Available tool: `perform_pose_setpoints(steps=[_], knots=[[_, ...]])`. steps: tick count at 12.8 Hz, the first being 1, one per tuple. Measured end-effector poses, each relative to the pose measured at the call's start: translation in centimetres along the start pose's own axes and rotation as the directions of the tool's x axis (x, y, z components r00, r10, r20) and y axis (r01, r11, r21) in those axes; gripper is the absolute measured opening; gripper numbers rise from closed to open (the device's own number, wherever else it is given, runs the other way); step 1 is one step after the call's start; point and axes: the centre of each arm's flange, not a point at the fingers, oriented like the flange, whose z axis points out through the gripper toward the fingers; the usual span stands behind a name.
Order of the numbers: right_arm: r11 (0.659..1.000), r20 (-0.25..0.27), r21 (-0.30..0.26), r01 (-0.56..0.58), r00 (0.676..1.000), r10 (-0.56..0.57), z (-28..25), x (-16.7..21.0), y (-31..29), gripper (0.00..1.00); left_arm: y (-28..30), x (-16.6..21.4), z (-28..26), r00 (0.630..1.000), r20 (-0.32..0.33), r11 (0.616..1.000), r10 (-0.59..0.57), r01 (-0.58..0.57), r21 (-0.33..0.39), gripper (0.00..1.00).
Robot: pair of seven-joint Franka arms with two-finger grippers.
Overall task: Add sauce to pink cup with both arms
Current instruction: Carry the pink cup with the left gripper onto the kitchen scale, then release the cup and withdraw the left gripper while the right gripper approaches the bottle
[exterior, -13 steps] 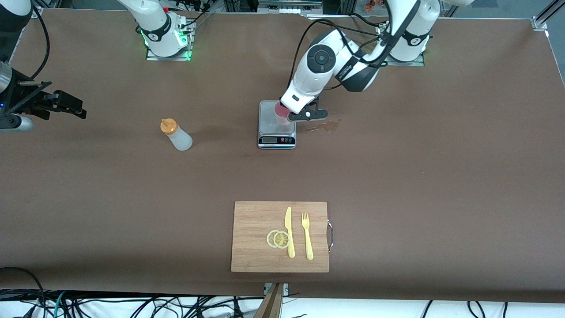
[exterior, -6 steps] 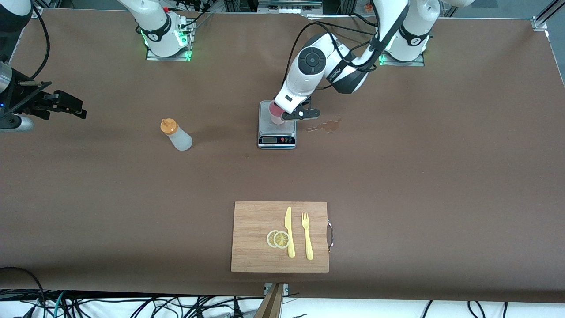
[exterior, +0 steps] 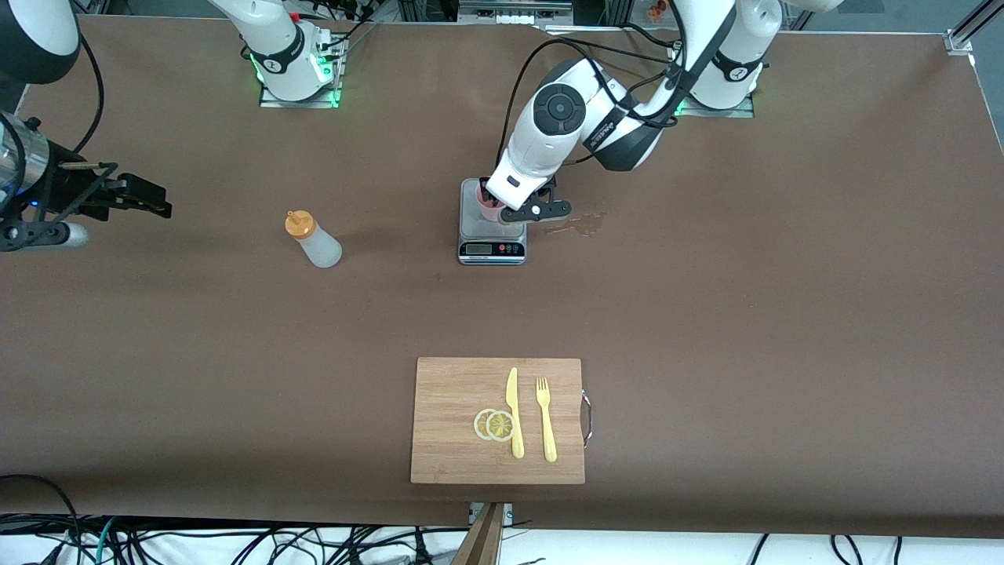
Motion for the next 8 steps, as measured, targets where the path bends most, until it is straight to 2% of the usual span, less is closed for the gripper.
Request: perform_pose_setpoints(steps=[2, 4, 6, 8], knots=[[0.999, 0.044, 0.001, 0.037, 0.998, -0.037, 0.4, -0.4, -0.7, 1.00, -0.4, 3.0, -5.6, 0.999, -0.018, 0.999, -0.032, 0.032, -0.006, 0.97], [0.988, 0.094, 0.016, 0.156, 0.983, -0.157, 1.1, -0.8, -0.7, 1.00, -2.3, 6.2, -12.0, 0.998, -0.041, 0.999, -0.039, 0.038, -0.007, 1.00], [0.935, 0.136, 0.059, 0.349, 0.925, -0.353, 2.4, -0.8, -0.4, 1.00, -4.8, 8.6, -17.7, 0.998, -0.066, 1.000, -0.014, 0.013, -0.010, 1.00], [0.853, 0.136, 0.136, 0.504, 0.843, -0.520, 4.1, -0.5, 0.8, 1.00, -8.7, 11.3, -21.7, 0.996, -0.090, 1.000, 0.023, -0.023, -0.008, 1.00]])
